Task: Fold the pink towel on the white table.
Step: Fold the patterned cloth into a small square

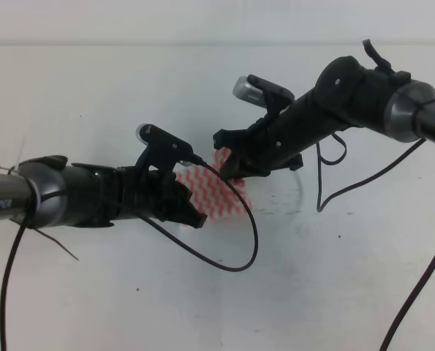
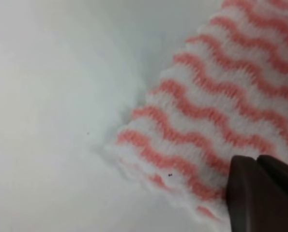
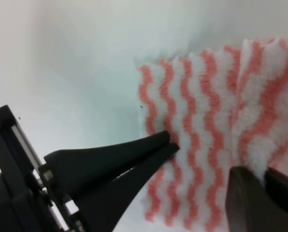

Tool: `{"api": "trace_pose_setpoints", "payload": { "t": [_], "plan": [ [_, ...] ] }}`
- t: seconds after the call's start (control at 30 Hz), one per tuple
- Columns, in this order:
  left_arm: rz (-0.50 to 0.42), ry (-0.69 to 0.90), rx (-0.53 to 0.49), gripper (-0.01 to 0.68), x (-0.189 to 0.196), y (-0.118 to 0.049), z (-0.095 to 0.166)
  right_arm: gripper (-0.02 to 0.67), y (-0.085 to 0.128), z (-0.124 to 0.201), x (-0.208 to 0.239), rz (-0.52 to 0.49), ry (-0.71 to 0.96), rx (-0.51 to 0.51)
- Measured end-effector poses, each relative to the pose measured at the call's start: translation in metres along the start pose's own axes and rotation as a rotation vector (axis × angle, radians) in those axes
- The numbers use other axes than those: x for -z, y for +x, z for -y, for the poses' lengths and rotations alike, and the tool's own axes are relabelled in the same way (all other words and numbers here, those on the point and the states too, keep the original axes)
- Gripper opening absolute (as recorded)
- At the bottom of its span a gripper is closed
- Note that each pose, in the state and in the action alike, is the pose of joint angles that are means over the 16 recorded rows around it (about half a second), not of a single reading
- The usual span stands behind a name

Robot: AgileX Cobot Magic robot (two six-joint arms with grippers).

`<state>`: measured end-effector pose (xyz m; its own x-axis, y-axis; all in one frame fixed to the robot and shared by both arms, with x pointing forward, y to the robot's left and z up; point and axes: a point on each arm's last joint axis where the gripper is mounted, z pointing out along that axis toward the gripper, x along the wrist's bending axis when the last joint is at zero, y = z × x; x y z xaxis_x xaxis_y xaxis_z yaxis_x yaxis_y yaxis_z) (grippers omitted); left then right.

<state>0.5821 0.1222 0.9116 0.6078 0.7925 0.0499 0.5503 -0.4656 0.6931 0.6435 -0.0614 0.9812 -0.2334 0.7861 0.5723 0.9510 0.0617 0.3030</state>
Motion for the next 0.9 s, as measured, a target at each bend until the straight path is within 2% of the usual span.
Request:
{"api": "trace_pose_setpoints", "payload": {
  "t": [0.5, 0.9],
  "plan": [
    [0.035, -0.011, 0.008, -0.001, -0.001, -0.003, -0.001, -0.016, 0.011, 0.005, -0.007, -0.01, 0.0, 0.02],
    [0.041, -0.011, 0.008, -0.001, -0.001, -0.003, 0.0, -0.014, 0.013, 0.005, -0.009, -0.005, -0.006, 0.028]
  ]
}}
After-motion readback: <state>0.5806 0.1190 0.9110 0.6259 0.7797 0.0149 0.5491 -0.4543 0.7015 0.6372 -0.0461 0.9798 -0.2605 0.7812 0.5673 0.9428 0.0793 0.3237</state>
